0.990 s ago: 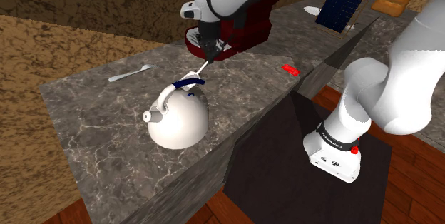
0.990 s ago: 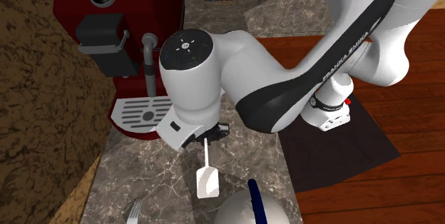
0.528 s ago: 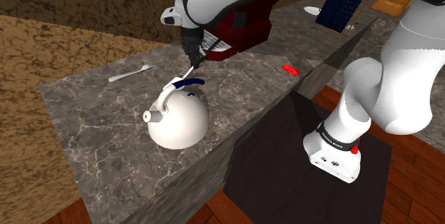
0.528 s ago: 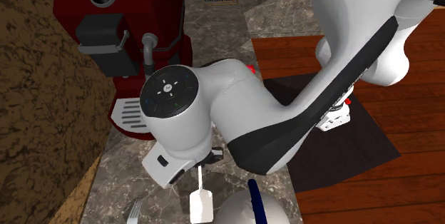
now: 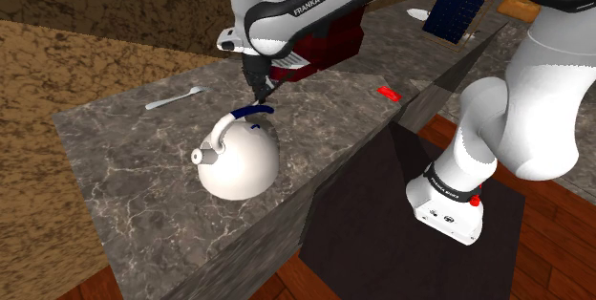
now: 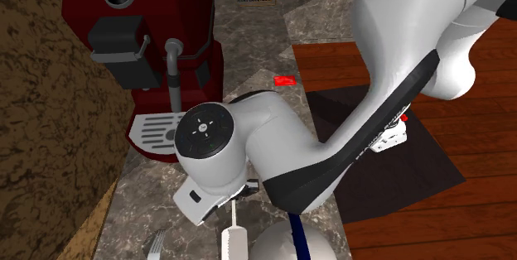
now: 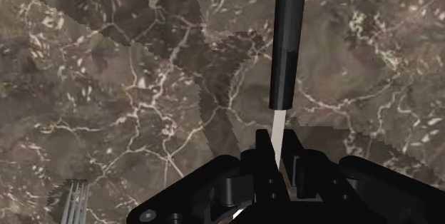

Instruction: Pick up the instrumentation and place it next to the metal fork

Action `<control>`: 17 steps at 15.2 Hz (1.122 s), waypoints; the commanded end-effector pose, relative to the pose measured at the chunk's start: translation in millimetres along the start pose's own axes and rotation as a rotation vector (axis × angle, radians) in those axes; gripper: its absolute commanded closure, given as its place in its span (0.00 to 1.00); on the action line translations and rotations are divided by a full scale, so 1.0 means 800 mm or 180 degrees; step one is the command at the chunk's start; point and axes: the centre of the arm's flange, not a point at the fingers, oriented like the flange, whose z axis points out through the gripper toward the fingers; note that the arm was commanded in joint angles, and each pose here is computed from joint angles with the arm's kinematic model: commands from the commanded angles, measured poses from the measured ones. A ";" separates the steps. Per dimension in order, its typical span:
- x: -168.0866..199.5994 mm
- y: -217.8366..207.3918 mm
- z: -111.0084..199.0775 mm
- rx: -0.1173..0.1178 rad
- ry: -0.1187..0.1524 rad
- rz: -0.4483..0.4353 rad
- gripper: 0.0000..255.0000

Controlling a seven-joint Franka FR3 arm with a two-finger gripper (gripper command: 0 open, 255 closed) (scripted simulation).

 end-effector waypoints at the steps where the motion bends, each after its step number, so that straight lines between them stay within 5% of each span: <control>1: 0.001 0.000 0.014 -0.0001 0.0002 -0.0002 1.00; 12: 0.003 0.000 0.036 -0.0001 0.0002 -0.0002 1.00; 13: 0.003 0.000 0.036 -0.0001 0.0002 -0.0002 0.00; 17: 0.003 0.000 0.036 -0.0001 0.0002 -0.0002 0.00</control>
